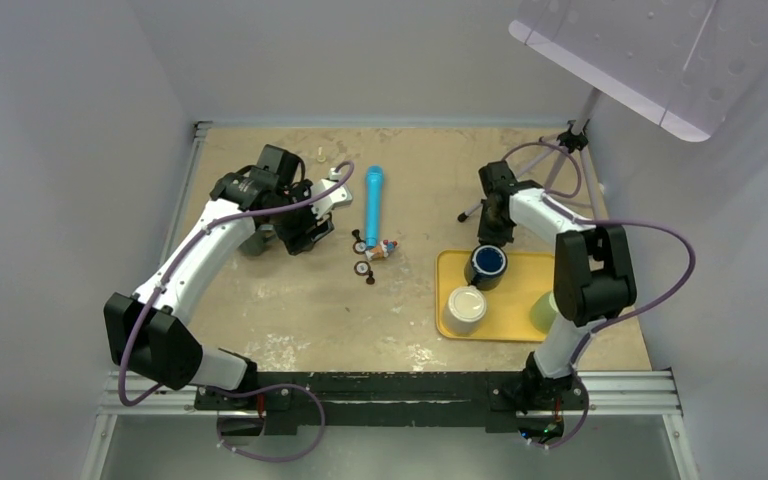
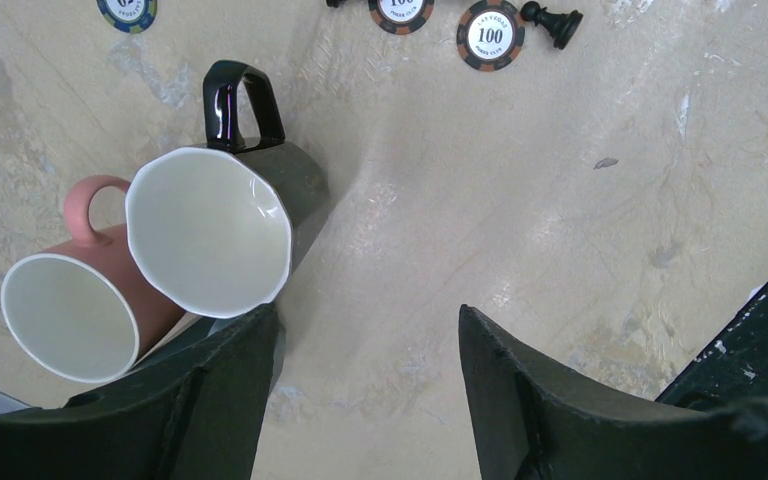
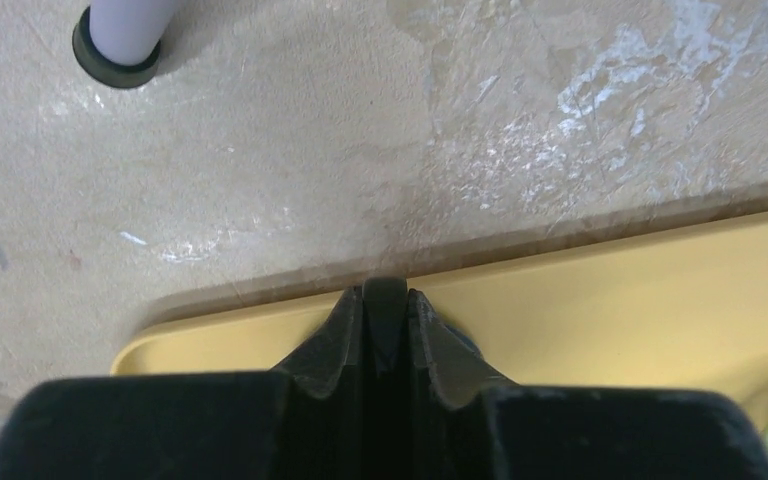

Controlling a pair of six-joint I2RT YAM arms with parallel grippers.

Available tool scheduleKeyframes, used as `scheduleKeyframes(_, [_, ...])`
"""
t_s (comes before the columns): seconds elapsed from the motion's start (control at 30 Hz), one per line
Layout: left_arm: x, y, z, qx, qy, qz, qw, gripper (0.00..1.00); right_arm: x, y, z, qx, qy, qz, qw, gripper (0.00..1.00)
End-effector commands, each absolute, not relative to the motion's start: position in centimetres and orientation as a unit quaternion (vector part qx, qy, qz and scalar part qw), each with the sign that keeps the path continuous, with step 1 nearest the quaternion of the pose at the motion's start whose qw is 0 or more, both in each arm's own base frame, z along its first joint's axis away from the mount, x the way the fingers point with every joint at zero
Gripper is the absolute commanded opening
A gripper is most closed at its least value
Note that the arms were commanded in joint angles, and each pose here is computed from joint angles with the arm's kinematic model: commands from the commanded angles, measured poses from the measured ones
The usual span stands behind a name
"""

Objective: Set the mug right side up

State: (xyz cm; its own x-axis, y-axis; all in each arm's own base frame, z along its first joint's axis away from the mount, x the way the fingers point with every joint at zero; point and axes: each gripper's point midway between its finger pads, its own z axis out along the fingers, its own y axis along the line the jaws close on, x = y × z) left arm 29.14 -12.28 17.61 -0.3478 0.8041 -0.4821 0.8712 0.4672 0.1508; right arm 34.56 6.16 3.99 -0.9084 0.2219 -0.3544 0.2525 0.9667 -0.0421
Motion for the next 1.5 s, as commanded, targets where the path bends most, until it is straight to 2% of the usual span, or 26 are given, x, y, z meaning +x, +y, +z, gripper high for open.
scheduleKeyframes(0.0, [29.0,-12.5,18.8,0.516,0.807,-0.071,0.279,0.7,33.8,7.0,5.8,0.1,0.976,-0.017,0.193,0.0])
scheduleKeyframes(0.13, [28.5,-13.0,19.1,0.518,0.804,-0.09,0.277,0.7,34.4,9.2,8.9,0.059,0.967,0.029,0.244,0.0])
scheduleKeyframes(0.4, [25.2,-16.6,22.2,0.541,0.763,-0.213,0.284,0.71,36.0,12.2,18.6,-0.005,0.89,0.095,0.445,0.0])
scheduleKeyframes(0.53, [22.7,-19.3,25.7,0.535,0.722,-0.32,0.3,0.74,35.0,14.2,23.4,-0.023,0.85,0.159,0.502,0.0])
scheduleKeyframes(0.67, [20.0,-21.6,31.2,0.507,0.669,-0.428,0.335,0.82,32.5,17.5,31.3,-0.037,0.775,0.248,0.58,0.0])
scheduleKeyframes(0.83, [19.6,-24.5,35.1,0.456,0.606,-0.54,0.365,0.99,28.1,23.0,38.9,-0.074,0.68,0.384,0.62,0.0])
scheduleKeyframes(1.07, [19.7,-25.3,36.4,0.44,0.614,-0.544,0.366,1.0,23.7,28.3,44.5,-0.118,0.597,0.48,0.632,0.0])
scheduleKeyframes(1.17, [19.1,-25.5,36.3,0.439,0.612,-0.557,0.35,0.94,22.7,29.1,46.1,-0.12,0.575,0.498,0.638,0.0])
scheduleKeyframes(1.3, [18.1,-26.4,35.2,0.433,0.618,-0.577,0.313,0.79,22.1,29.9,47.5,-0.124,0.556,0.512,0.643,0.0])
scheduleKeyframes(1.4, [17.7,-27.1,34.8,0.425,0.619,-0.595,0.285,0.62,22.0,30.5,47.7,-0.123,0.549,0.518,0.644,0.0])
scheduleKeyframes(1.47, [17.2,-27.2,35.0,0.425,0.613,-0.611,0.265,0.46,22.1,30.8,47.4,-0.123,0.552,0.518,0.642,0.0])
